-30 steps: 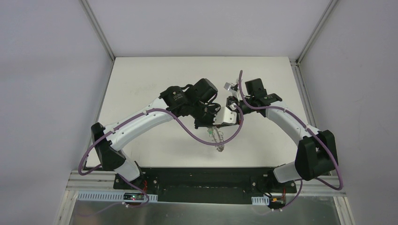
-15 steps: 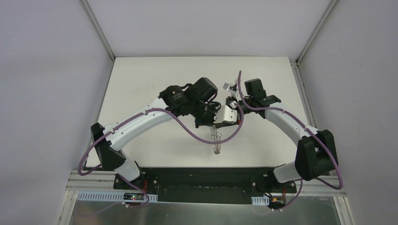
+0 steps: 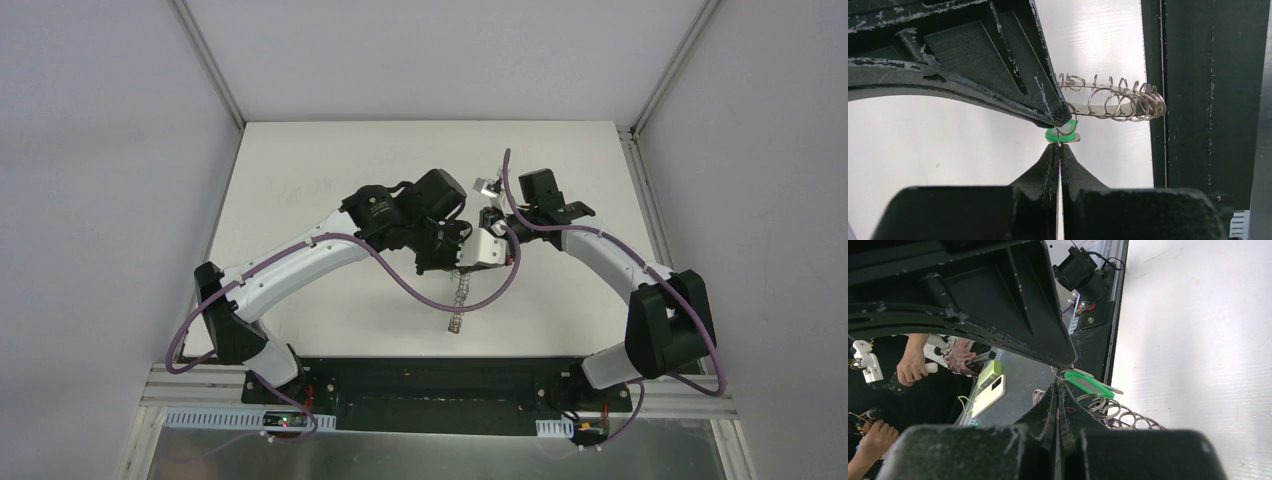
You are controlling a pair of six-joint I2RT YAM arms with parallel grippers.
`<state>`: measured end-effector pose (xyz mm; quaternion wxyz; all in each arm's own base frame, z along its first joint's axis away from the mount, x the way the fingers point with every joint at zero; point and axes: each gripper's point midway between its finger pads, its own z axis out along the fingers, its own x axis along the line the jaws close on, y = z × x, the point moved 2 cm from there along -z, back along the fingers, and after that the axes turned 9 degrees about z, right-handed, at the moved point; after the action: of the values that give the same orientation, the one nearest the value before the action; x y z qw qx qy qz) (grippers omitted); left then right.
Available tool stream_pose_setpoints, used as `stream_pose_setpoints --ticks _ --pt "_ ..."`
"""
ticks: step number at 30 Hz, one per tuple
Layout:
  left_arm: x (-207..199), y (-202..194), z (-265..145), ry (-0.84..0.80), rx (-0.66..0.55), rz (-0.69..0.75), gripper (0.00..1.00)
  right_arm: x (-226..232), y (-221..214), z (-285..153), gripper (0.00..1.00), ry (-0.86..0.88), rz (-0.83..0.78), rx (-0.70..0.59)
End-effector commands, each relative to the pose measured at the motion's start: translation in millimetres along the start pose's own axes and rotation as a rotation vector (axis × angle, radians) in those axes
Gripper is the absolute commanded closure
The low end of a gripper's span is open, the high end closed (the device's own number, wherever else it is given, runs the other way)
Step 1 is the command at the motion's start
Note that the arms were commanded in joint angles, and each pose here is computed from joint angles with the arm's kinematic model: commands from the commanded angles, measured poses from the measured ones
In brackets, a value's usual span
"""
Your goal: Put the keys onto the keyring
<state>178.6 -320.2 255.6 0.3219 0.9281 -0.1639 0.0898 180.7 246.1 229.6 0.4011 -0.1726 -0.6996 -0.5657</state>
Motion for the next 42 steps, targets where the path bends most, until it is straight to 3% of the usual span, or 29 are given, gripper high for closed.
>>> stream_pose_setpoints --ticks 1,36,37,38,42 --pt "-8.4 2.3 -2.6 -0.011 0.003 0.036 1.00 24.1 15.5 -3.0 1.00 0.128 -0.023 -0.012" --pt "-16.6 3.7 7.7 -0.003 0.084 0.121 1.00 10.7 24.7 -7.2 1.00 0.051 0.032 -0.022" --pt "-16.4 4.5 8.4 -0.001 0.085 0.124 0.85 9.9 24.4 -7.2 1.00 0.046 0.036 -0.022" --pt "-16.2 4.9 8.6 0.001 0.087 0.126 1.00 8.7 24.3 -7.4 1.00 0.039 0.039 -0.022" --pt "-15.8 5.3 9.3 0.005 0.093 0.131 1.00 6.2 24.8 -7.2 1.00 0.011 0.041 -0.025"
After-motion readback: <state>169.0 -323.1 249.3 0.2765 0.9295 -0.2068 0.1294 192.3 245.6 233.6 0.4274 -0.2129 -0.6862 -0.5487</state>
